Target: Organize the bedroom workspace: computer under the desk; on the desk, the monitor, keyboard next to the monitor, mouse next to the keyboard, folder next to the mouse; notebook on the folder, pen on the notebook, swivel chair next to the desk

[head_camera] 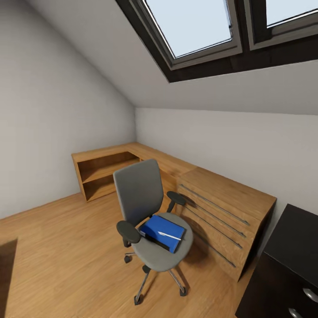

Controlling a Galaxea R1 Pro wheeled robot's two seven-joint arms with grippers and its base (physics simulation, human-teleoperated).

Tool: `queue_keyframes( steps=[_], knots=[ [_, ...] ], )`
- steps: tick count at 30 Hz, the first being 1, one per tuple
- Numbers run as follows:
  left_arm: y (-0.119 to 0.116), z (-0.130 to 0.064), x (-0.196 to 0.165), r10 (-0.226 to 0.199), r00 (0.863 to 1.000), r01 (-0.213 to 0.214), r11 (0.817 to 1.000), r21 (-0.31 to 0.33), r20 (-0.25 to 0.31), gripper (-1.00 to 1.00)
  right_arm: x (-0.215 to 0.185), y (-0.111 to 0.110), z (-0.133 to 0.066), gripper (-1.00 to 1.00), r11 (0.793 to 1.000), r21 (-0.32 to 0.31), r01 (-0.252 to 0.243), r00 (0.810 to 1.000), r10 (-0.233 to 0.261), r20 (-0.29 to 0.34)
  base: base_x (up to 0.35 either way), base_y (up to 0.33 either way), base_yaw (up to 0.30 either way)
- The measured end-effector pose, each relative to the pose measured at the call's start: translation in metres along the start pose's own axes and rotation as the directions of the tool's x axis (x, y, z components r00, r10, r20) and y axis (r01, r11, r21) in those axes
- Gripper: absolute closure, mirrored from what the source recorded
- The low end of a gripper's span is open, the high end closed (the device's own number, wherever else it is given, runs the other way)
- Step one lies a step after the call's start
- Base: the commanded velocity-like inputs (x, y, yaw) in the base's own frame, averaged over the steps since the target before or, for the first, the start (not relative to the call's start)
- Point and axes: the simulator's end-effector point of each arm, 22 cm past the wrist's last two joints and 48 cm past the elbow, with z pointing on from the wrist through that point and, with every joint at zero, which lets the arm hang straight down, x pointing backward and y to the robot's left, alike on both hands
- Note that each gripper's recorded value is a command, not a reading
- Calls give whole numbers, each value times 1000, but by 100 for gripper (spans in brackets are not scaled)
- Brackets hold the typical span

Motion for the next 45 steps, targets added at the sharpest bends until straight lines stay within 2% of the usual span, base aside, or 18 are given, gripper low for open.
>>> queue_keyframes(
  steps=[4, 5, 7, 8, 11, 20, 21, 22, 24, 27, 28, 31, 32, 33, 37, 39, 42, 45],
  knots=[
    [2, 1, -1, 0, 1000, 0, 1000, -2, 2, -100, 0, 1, 0, -100, 1000, -5, 2, 1000, -2, 0, 158, 0, 0],
    [32, 10, -6, -13, 1000, 13, 998, -57, 8, -100, -1, 0, 0, -100, 1000, -2, -1, 1000, 1, 3, 320, 0, 0],
    [44, 13, -7, -15, 1000, 15, 997, -77, 7, -100, -1, 0, 0, -100, 1000, -3, 0, 1000, 0, 3, 327, 0, 0],
    [69, 21, 1, -100, 993, 89, 983, -160, -62, -100, -15, 7, 8, -100, 1000, -16, -13, 999, 13, 37, 309, 0, 0],
    [81, 31, 14, -182, 967, 145, 969, -199, -181, -100, -57, 6, 41, -100, 999, -15, -31, 995, 32, 93, 119, 0, 0],
    [82, 35, 13, -197, 961, 159, 968, -193, -196, -100, -155, 19, 136, -100, 1000, -29, 12, 1000, -12, 5, 44, 0, 0],
    [85, 36, 11, -198, 961, 160, 968, -196, -193, -100, -170, 26, 152, -100, 999, -38, 30, 997, -32, -72, 224, 0, 0],
    [85, 36, 11, -198, 961, 160, 968, -196, -192, -100, -196, 29, 163, -100, 998, -43, 39, 997, -41, -63, 245, 0, 0],
    [86, 36, 11, -197, 961, 159, 968, -196, -192, -100, -208, 37, 171, -100, 997, -57, 55, 991, -61, -122, 280, 0, 0],
    [87, 37, 10, -198, 962, 160, 967, -197, -187, -100, -229, 48, 178, -100, 995, -81, 65, 978, -80, -193, 309, 0, 0],
    [88, 38, 5, -201, 965, 167, 966, -198, -166, -100, -234, 61, 176, -100, 990, -114, 86, 955, -115, -274, 322, 0, 0],
    [86, 39, -3, -204, 970, 178, 966, -186, -132, -100, -231, 69, 170, -100, 984, -142, 111, 927, -154, -341, 326, 0, 0],
    [83, 40, -5, -204, 971, 182, 968, -170, -123, -100, -230, 70, 169, -100, 982, -149, 115, 921, -162, -354, 315, 0, 0],
    [72, 43, -11, -204, 973, 192, 975, -107, -111, -100, -228, 76, 167, -100, 978, -179, 110, 914, -170, -368, 224, 0, 0],
    [64, 57, -36, -186, 980, 192, 978, 84, -75, -100, -223, 88, 163, -100, 967, -239, 93, 905, -182, -385, 89, 0, 19],
    [67, 58, -39, -189, 980, 195, 976, 98, -70, -100, -221, 90, 162, -100, 962, -249, 108, 901, -201, -384, 16, 0, 131],
    [70, 59, -41, -198, 978, 205, 973, 102, -67, -100, -213, 99, 157, -100, 936, -291, 197, 882, -299, -365, 6, 0, 214],
    [69, 59, -42, -202, 977, 208, 973, 104, -65, -100, -207, 108, 154, -100, 911, -327, 249, 865, -361, -349, 2, 0, 244]
  ],
)
